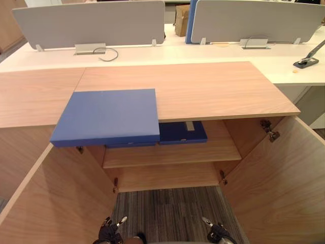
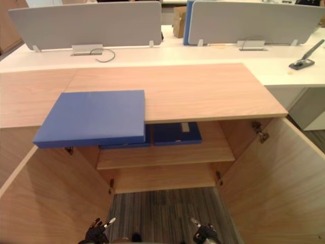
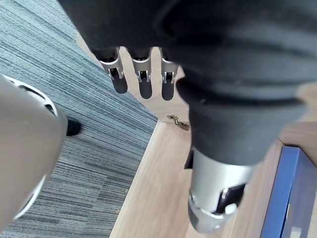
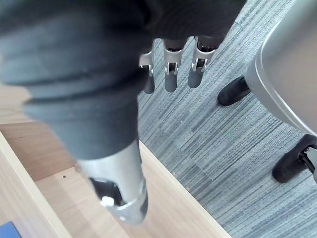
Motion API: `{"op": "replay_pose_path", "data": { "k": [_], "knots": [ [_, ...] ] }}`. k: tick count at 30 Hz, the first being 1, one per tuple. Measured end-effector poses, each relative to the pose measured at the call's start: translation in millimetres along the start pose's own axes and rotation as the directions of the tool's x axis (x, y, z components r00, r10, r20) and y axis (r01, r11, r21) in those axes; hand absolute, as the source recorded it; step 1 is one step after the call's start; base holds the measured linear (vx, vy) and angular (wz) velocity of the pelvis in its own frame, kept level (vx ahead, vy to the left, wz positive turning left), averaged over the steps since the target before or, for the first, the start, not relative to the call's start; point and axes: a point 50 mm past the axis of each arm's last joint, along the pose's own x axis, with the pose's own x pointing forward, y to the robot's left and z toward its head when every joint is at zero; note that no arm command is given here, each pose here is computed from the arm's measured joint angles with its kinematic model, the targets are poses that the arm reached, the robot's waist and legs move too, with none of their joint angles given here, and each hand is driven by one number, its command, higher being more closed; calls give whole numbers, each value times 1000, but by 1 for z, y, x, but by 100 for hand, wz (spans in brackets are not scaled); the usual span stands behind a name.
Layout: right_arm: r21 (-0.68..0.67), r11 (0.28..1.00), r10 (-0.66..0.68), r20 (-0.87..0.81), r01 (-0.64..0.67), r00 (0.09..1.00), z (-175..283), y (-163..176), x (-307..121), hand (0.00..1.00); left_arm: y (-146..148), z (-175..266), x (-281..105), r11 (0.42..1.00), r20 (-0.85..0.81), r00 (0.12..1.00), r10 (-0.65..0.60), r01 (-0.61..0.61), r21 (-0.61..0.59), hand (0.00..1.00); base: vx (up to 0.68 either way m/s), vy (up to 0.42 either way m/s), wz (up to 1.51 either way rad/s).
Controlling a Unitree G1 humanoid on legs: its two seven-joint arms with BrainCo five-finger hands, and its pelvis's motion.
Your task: Walk over to the cabinet, pick up the folder, carry it to the office cabinet, place the folder inside the office cabinet, then close the office cabinet door
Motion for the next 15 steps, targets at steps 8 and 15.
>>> {"op": "replay_pose_path", "data": {
  "k": [8, 15],
  "knots": [
    [33, 999, -11, -14, 12, 1000, -4, -1, -1, 0, 1, -1, 0, 979, -10, 999, 32, -33, -202, 0, 41, 28, -1],
    [-40, 999, 14, -31, -15, 999, -14, 5, -4, 0, -29, 78, -32, 868, 404, 906, -124, 296, -398, 0, 52, 47, 14]
  ]
}}
